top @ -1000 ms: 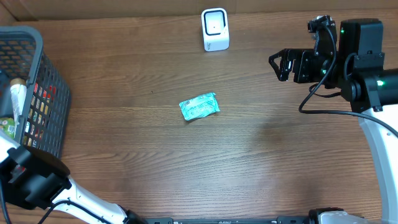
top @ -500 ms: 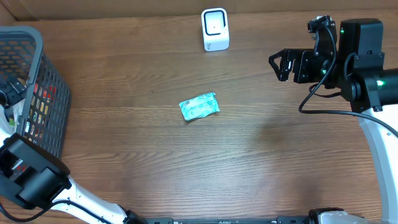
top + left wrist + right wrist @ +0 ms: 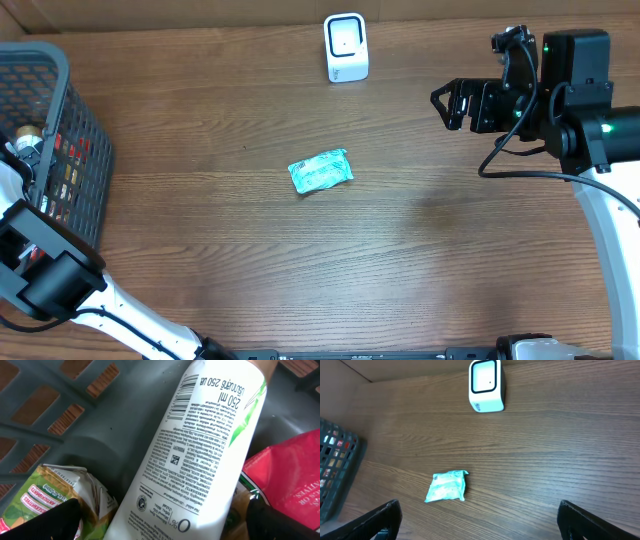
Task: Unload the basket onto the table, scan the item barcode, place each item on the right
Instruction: 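Reach into the basket and grasp the white tube with left gripper, then place the white tube on the table below the green packet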
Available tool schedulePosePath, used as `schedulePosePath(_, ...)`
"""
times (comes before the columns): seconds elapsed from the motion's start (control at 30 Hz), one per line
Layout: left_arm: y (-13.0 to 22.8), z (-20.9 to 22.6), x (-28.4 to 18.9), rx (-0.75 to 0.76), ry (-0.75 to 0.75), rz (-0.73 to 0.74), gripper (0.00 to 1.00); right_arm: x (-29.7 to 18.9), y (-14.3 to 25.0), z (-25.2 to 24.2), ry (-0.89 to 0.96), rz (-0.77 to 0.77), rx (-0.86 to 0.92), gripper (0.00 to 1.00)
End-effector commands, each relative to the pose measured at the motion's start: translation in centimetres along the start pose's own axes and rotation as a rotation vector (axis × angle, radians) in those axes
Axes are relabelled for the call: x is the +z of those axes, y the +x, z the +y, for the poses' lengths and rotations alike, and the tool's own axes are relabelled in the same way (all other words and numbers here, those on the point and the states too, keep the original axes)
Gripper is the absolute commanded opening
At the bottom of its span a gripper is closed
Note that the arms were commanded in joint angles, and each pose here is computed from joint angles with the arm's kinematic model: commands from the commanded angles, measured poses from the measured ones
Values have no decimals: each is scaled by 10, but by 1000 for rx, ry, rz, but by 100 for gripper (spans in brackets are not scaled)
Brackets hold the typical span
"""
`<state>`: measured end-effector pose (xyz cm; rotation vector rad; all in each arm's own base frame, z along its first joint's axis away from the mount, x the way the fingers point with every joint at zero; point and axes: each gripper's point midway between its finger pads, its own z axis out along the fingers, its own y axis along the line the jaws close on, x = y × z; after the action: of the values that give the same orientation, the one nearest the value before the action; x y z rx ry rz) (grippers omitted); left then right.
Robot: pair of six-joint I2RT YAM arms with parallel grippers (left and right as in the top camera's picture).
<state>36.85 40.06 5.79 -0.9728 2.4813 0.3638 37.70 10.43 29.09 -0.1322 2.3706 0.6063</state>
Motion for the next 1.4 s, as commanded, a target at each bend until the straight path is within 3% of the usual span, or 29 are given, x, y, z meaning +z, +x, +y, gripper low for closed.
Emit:
schedulePosePath(0.0,52,-3,45,-12,4,158,93,-3,-7,7,-24,-17,-8,100)
schedulePosePath(0.07,61,-3,51,-10,6,188,75,-3,-7,8,-26,-17,-8,100)
schedulePosePath(0.17,63,-4,51,-10,6,198,14,-3,-8,8,-26,-21,-10,100)
schedulePosePath(0.23,61,-3,49,-10,6,195,4,-3,-9,8,-27,-24,-11,100)
schedulePosePath(0.37,50,-2,34,-10,6,191,4,-3,-9,8,-27,-24,-11,100)
schedulePosePath(0.53,4,1,-22,-13,12,101,4,-3,-9,8,-27,-24,-11,100)
schedulePosePath(0.77,-76,-13,-159,-7,128,-182,4,-3,-9,8,-26,-24,-12,100)
schedulePosePath(0.9,-94,-43,-256,35,295,-340,4,-3,-9,8,-27,-23,-11,100)
schedulePosePath(0.97,-87,-66,-311,76,390,-405,4,-3,-9,8,-27,-23,-11,100)
schedulePosePath(1.1,-54,-107,-366,152,496,-399,4,-3,-9,8,-27,-23,-11,100)
schedulePosePath(1.2,-5,-167,-381,269,599,-262,4,-3,-9,8,-26,-23,-11,100)
schedulePosePath(1.37,70,-247,-364,486,654,-50,4,-3,-9,8,-26,-23,-11,100)
